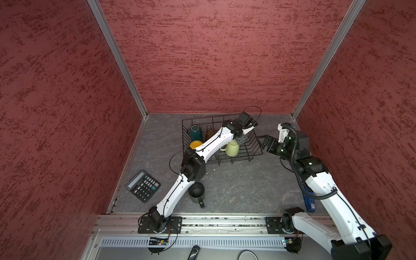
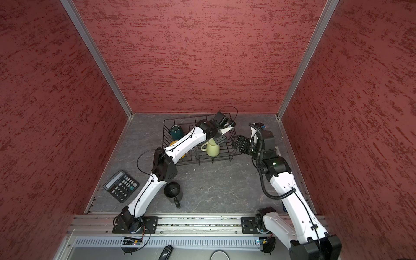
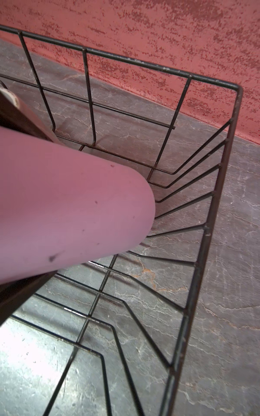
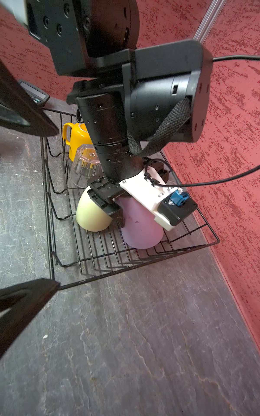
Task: Load cups into a dish rack
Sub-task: Place the cup upside down at the dish rack.
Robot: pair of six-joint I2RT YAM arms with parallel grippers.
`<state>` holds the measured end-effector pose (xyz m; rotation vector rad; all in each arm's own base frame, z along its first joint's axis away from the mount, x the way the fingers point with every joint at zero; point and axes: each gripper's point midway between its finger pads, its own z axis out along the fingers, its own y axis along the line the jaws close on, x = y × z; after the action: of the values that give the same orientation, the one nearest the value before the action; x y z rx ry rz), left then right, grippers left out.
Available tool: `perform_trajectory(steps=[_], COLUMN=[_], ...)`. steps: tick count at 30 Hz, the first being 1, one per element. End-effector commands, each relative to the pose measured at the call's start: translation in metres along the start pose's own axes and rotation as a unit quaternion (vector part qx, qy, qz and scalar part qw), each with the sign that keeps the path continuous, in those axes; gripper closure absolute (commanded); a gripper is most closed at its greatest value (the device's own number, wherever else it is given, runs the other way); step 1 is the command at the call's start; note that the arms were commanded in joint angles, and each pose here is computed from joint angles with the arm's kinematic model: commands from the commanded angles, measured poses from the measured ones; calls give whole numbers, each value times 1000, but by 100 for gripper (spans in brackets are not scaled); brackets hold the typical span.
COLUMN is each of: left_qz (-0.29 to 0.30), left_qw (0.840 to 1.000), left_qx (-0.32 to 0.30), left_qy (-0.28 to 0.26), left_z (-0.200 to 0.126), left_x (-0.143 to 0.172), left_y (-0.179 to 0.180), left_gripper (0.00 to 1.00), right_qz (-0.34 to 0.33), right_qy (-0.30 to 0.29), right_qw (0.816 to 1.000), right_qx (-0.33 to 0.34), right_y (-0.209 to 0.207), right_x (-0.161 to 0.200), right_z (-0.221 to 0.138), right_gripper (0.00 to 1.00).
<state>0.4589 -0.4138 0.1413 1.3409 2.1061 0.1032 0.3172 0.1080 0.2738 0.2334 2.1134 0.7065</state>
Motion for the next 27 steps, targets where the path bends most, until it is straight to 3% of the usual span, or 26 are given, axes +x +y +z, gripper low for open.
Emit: perform_trajectory(steps=[1,12,21,27], left_qz=[38,33,33,22], left_qw=[999,999,999,999], left_qx=[-2,38,35,25], left_qy=[11,1,6,-7], left_z=[13,10,9,1], left_x=[3,-1,1,-7], left_y=[-10,-28,-27,-21], left_gripper=[36,18,4,0], right_qz=[4,6,9,4], right_qy=[-7,-5,-3,-11], right_qw=[1000,1000,1000,1000], right_qx=[-14,-17,-18,-16], right_y=[5,5,5,7], right_x=[-4,-3,-1,-7], right_z=[2,3,4,-1], right_gripper=[1,1,1,1])
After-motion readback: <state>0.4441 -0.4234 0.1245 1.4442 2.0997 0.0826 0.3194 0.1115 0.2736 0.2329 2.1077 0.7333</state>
